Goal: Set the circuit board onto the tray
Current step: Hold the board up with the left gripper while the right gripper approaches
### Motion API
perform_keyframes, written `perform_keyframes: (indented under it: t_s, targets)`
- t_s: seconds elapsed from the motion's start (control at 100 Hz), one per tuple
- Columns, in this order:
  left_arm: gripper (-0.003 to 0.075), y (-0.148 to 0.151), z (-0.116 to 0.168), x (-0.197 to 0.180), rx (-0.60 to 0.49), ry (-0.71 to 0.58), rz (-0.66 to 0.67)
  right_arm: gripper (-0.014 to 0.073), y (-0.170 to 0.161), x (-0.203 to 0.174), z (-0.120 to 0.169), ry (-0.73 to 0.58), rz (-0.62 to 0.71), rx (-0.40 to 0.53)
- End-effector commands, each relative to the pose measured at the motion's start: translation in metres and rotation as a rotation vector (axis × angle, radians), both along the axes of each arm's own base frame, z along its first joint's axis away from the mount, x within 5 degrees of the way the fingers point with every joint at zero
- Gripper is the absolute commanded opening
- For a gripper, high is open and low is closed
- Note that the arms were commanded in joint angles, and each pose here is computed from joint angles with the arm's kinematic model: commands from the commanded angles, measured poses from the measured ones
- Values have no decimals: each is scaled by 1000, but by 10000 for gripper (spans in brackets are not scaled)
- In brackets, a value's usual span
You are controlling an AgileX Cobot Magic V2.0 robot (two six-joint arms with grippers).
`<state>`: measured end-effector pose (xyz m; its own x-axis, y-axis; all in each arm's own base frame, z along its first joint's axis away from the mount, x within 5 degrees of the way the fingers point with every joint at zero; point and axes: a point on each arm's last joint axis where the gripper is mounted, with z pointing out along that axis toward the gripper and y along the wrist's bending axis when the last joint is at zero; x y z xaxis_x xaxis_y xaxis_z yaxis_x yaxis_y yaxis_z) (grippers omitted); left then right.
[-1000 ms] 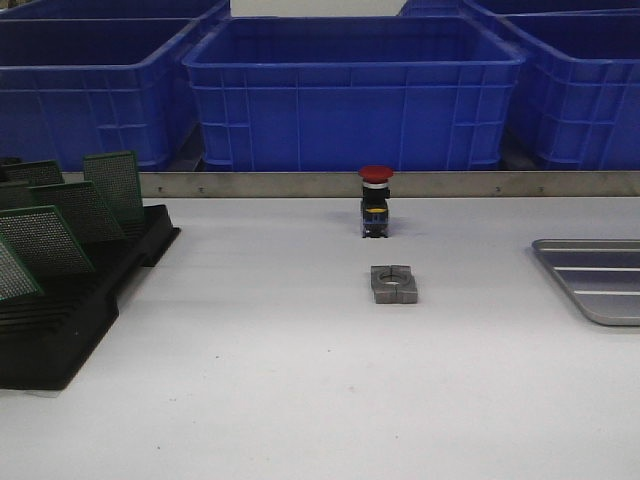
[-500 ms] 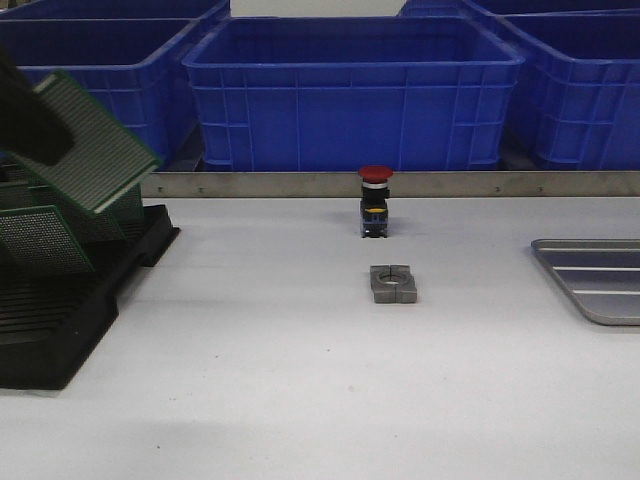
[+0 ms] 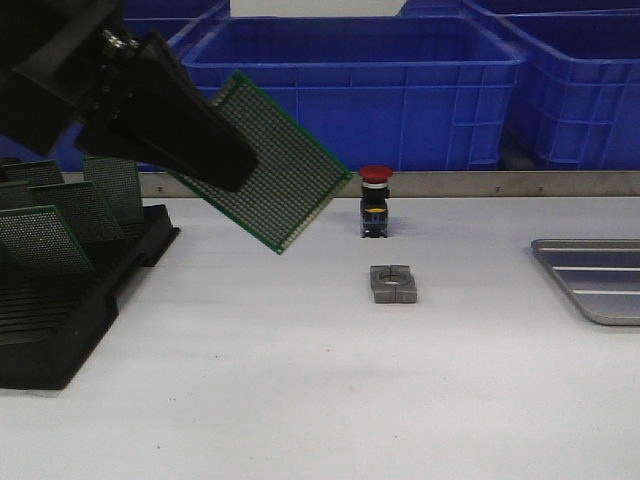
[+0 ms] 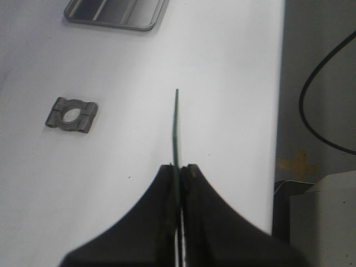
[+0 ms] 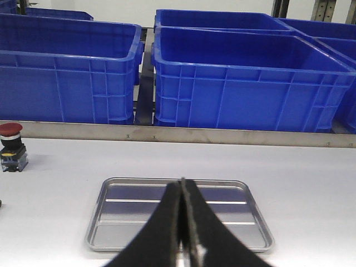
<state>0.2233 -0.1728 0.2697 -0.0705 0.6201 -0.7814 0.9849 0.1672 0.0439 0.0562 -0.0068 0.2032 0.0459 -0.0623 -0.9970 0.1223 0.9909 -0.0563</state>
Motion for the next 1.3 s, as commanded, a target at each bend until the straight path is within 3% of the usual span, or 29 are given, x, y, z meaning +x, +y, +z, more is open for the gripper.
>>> perform_keyframes:
  t_s: [0.0,0.45,0.61,0.77,1.04,1.209,1.289]
  targets:
    - [-20,-9,19,-3,-89,-12,5,-112,1,-4,12,-115,4,-24]
    - [-20,-10,19,-4,-103,3,2,-112,1,-4,12,-106,2,-23]
    - [-20,-10,19,-4,-103,3,2,-112,1,-5,18,-169,7,-29]
    - [-20,-10,19,-4,-103,3,2,-112,1,-7,28,-174,7,21]
    - [-20,-10,19,-4,-103,3,2,-112,1,-5,62,202,-5,97]
    - [-20,-10,19,-4,-103,3,2,-111,4,17,74,444,38,245]
    - [-20,-10,19,-4,-103,3,2,-78,12,28,81,446,123,312]
